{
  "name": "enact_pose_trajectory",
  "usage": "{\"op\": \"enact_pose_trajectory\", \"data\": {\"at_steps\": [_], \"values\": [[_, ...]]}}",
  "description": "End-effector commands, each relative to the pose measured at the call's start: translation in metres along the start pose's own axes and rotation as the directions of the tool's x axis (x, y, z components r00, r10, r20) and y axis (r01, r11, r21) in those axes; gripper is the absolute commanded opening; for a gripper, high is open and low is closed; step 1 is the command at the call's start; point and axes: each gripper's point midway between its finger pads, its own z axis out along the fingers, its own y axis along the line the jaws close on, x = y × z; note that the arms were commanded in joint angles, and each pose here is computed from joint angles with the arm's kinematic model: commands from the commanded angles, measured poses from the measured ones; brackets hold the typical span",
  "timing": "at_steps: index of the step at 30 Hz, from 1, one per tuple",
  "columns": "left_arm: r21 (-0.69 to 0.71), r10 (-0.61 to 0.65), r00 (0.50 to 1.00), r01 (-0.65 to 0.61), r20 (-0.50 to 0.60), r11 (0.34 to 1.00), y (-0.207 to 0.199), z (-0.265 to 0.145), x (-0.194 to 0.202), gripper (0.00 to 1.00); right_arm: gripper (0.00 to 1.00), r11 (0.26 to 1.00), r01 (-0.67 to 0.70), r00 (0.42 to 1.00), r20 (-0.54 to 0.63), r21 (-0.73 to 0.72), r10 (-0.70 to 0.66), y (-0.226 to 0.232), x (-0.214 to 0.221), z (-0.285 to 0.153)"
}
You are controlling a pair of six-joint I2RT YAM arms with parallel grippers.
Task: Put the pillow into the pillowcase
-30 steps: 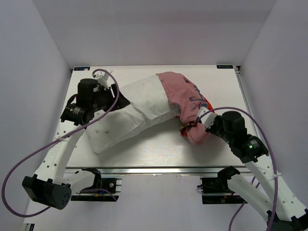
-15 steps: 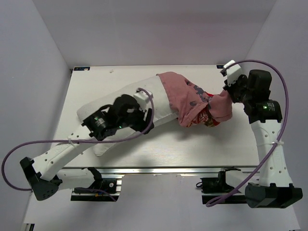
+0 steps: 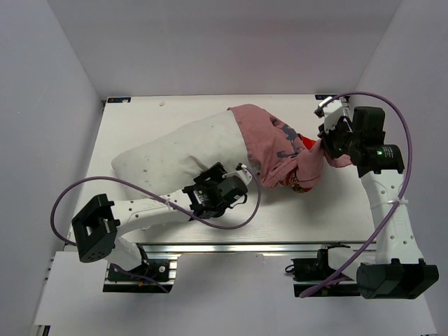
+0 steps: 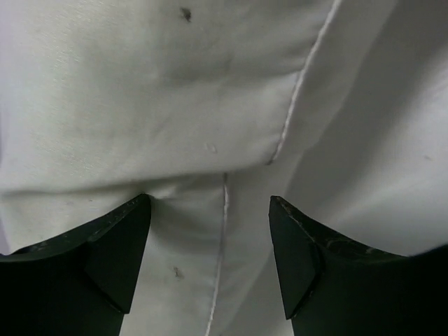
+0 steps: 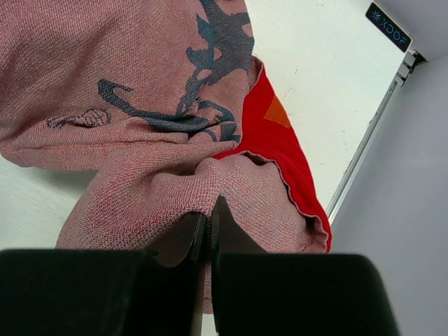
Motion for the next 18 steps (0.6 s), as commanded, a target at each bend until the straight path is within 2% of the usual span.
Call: {"op": "enact_pose_trajectory", "data": {"at_steps": [1, 4, 6, 7, 8, 9, 10, 12, 13, 16, 18], "values": [[-0.221, 0.009, 0.996, 0.011, 0.087, 0.975, 0.035, 0.002, -0.023, 0.78, 0.0, 1.0, -0.008, 0.999, 0.054, -0.003, 0.009, 0.0, -0.011, -0.001], [-0.261, 0.063, 0.992, -0.033, 0.107, 0.965, 0.028, 0.018, -0.025, 0.81, 0.0, 1.0, -0.012, 0.998, 0.056, -0.014, 0.013, 0.001, -0.01, 0.004], [-0.248, 0.075, 0.994, -0.053, 0.077, 0.967, 0.019, 0.034, -0.018, 0.81, 0.0, 1.0, -0.017, 0.998, 0.059, -0.018, 0.018, 0.002, -0.01, 0.006], [-0.262, 0.06, 0.995, -0.038, 0.076, 0.964, 0.019, 0.039, -0.016, 0.8, 0.0, 0.999, -0.02, 0.998, 0.056, -0.025, 0.021, 0.003, -0.009, 0.008], [-0.287, 0.048, 0.997, -0.031, 0.054, 0.957, 0.023, 0.049, -0.011, 0.75, 0.0, 0.999, -0.022, 0.998, 0.06, -0.029, 0.024, 0.003, -0.009, 0.01], [-0.296, 0.047, 0.998, -0.035, 0.033, 0.955, 0.025, 0.054, -0.006, 0.75, 0.0, 0.999, -0.024, 0.998, 0.062, -0.026, 0.026, 0.003, -0.009, 0.01], [-0.303, 0.024, 0.999, -0.014, 0.03, 0.953, 0.03, 0.06, -0.006, 0.6, 0.0, 0.999, -0.026, 0.998, 0.059, -0.033, 0.027, 0.004, -0.007, 0.011], [-0.316, -0.012, 1.0, 0.008, -0.01, 0.949, 0.042, 0.076, 0.002, 0.38, 0.0, 0.999, -0.028, 0.998, 0.061, -0.032, 0.03, 0.004, -0.007, 0.014], [-0.309, -0.022, 0.999, 0.012, -0.03, 0.951, 0.044, 0.081, 0.007, 0.22, 0.0, 0.999, -0.029, 0.998, 0.06, -0.031, 0.031, 0.004, -0.005, 0.015], [-0.279, -0.088, 0.994, 0.065, -0.069, 0.958, 0.058, 0.096, 0.008, 0.0, 0.0, 0.999, -0.045, 0.997, 0.059, -0.013, 0.045, 0.0, -0.002, 0.018], [-0.214, -0.164, 0.986, 0.153, -0.033, 0.965, 0.065, 0.099, -0.008, 0.0, 0.0, 0.998, -0.062, 0.996, 0.058, 0.014, 0.062, -0.008, 0.0, 0.019]]}}
